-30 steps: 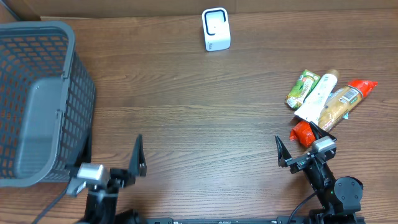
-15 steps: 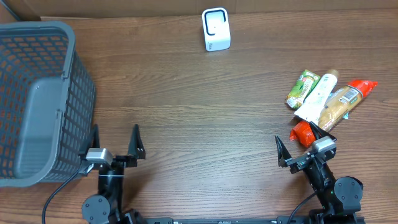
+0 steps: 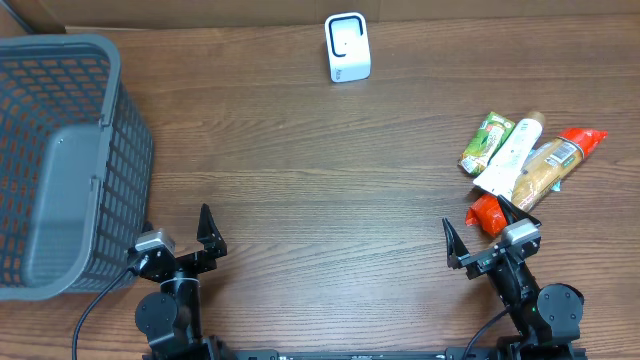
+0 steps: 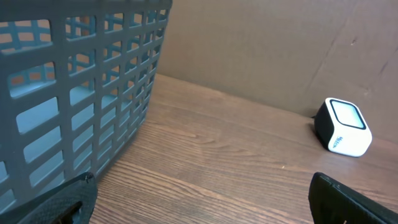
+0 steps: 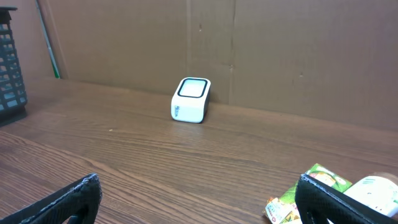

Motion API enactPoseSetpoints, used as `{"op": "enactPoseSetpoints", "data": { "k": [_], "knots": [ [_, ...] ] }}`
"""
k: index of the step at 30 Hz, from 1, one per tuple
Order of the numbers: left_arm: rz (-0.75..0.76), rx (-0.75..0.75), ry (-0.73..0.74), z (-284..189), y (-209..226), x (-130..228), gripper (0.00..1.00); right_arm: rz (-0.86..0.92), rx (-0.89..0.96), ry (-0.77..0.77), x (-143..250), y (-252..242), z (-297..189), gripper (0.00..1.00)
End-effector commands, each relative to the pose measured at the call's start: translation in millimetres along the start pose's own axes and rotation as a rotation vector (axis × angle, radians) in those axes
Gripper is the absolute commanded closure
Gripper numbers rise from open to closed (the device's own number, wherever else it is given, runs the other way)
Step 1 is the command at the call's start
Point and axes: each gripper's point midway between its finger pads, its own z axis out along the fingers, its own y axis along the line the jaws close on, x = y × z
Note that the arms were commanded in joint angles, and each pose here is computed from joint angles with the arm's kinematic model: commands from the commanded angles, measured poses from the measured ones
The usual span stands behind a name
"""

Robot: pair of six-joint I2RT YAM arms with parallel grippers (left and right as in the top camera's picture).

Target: Scan the item barcode

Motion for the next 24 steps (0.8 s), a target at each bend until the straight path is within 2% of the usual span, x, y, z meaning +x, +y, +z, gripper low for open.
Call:
{"op": "enactPoseSetpoints", "data": {
  "k": [1, 10, 24],
  "knots": [
    [-0.042, 0.006, 0.005, 0.0, -0.9, 1.8, 0.00, -0.002, 0.001, -0.005, 1.4, 0.2, 0.1, 0.00],
    [-0.039, 0.140, 0.040, -1.0, -35.3, 10.0, 0.00, -0.002, 0.001, -0.005, 1.4, 0.2, 0.1, 0.00],
    [-0.036, 0.142, 0.041, -1.0, -36.6, 10.5, 0.00, -0.002, 0.001, -0.005, 1.4, 0.2, 0.1, 0.00]
  ]
}}
